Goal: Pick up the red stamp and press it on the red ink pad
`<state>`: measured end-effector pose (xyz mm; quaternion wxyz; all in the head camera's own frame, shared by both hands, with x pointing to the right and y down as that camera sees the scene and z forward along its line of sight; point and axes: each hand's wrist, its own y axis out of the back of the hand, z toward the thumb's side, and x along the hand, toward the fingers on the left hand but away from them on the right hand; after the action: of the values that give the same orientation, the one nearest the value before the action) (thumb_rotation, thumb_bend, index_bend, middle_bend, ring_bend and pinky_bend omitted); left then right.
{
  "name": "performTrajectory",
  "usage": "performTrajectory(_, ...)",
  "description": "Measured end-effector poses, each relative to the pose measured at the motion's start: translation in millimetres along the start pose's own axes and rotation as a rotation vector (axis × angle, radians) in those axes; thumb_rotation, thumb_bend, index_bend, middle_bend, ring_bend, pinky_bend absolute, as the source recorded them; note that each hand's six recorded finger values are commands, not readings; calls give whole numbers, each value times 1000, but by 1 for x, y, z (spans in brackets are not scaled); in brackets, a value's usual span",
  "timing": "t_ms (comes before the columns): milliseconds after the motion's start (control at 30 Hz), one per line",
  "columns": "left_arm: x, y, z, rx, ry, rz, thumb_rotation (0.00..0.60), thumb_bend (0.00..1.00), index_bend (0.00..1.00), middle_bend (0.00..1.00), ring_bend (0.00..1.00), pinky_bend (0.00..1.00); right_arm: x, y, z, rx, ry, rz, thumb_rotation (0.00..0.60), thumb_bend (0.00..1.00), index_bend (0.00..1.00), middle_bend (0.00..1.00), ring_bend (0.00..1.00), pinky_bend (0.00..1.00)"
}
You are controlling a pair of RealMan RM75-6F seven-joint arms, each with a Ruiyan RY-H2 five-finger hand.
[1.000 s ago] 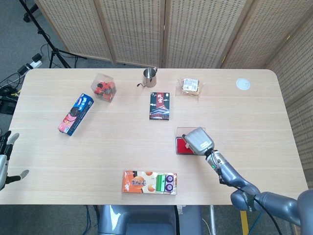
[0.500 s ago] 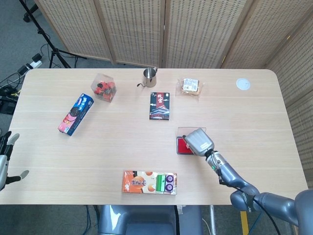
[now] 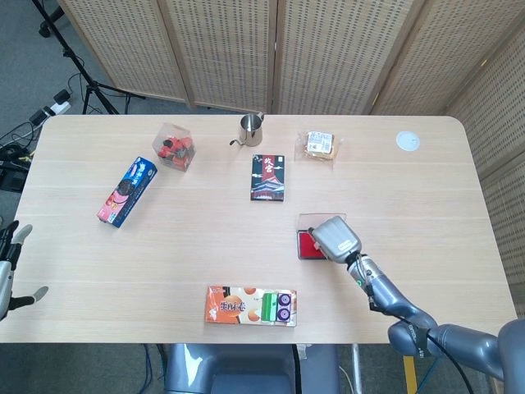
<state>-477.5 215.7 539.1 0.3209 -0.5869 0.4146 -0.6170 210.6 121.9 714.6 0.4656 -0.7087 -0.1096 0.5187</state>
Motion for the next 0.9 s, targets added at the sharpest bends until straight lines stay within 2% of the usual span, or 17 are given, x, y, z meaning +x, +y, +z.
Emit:
performTrajectory(133,-1,1,0,-3,-1,4,600,0,0,0,0,0,3,7,0,-4,1,-15,600,552,521,943,1000,1000)
performTrajectory(333,-2,1,0,-3,-4,3,600,0,0,0,0,0,14,31,-4,-20,0,-71,600,569,521,943,1000,1000)
performTrajectory(433,-2,1,1,-2,-8,5,600,0,0,0,0,0,23,47,-13,-19,-12,-99,600,569,521,943,1000,1000)
performTrajectory(600,-4,1,2,-1,-12,5,600,0,0,0,0,0,45,65,-46,-16,-70,-132,600,569,521,943,1000,1000)
performTrajectory(733,-4,1,2,1,-13,9,600,0,0,0,0,0,53,52,-71,-19,-128,-106,600,569,521,943,1000,1000)
performTrajectory(900,-4,1,3,4,-15,7,600,0,0,0,0,0,60,22,-98,-24,-189,-55,600,569,521,943,1000,1000)
